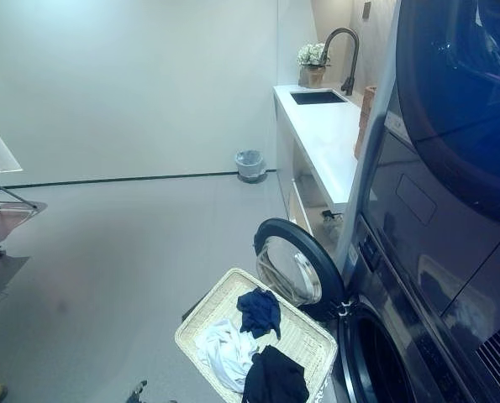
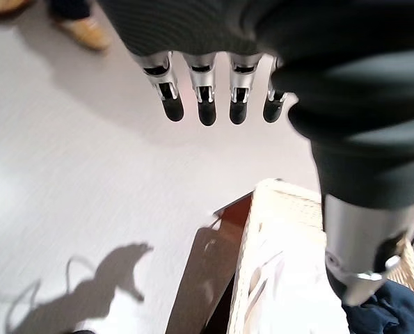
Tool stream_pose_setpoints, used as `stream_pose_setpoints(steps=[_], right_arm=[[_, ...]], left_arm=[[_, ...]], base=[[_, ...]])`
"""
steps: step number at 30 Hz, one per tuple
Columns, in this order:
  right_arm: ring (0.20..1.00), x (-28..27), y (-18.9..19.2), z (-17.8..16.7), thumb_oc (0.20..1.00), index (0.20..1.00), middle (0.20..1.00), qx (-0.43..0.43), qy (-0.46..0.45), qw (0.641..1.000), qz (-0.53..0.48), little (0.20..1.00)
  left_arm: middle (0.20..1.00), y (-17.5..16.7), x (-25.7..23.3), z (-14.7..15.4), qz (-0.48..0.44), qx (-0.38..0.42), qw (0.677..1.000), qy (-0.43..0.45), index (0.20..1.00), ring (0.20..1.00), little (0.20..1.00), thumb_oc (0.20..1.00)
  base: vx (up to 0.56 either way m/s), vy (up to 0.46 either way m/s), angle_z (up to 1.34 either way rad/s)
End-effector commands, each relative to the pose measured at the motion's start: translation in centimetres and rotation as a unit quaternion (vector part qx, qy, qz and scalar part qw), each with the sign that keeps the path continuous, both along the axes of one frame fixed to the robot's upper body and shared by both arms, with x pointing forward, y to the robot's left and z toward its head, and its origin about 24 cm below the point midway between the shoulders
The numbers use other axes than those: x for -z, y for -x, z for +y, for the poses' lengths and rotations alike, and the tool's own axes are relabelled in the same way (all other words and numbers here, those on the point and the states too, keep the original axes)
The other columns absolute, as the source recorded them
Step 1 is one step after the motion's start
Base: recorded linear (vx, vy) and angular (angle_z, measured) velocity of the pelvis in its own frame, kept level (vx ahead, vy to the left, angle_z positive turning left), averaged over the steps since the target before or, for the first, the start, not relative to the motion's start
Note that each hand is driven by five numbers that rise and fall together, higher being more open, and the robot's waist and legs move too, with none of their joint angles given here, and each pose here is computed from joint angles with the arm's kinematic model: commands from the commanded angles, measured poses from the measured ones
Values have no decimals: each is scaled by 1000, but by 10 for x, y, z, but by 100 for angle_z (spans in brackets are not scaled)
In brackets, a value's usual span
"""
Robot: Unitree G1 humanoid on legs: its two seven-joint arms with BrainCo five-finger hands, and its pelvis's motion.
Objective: Put the clothes into the washing machine.
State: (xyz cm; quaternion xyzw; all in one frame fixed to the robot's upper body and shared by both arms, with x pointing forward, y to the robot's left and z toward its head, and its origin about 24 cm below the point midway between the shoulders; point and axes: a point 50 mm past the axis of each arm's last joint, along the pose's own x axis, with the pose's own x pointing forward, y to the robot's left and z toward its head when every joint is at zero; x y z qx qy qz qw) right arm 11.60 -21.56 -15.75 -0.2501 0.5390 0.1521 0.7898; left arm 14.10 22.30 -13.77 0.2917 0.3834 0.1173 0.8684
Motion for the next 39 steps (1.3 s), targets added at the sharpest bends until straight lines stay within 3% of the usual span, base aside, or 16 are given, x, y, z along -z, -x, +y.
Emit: stream_pose_setpoints(steps=[1, 15, 21, 39], right_arm=[[1000, -7, -28, 2, 1000, 1000, 1000, -19, 4, 999, -28, 1000], [1000, -45, -106, 11, 1000, 1000, 1000, -68, 6, 988, -141, 1000], [1000, -65, -136, 20, 1000, 1000, 1000, -65, -3, 978, -197, 1000], [1000, -103, -179, 40, 1000, 1000, 1000, -40, -42, 955, -291, 1000]], left_arm=[[1000, -50, -25, 1, -79, 41, 995, -49, 1000, 1000, 1000, 1000], [1000, -130, -76, -2, -160, 75, 978, -113, 1000, 1000, 1000, 1000], [1000, -168, -116, 10, -204, 82, 965, -144, 1000, 1000, 1000, 1000], [1000, -220, -190, 37, -226, 64, 953, -194, 1000, 1000, 1000, 1000]], base=[[29, 69, -7], [-65, 76, -25], [-71, 23, -20], [-20, -4, -12]])
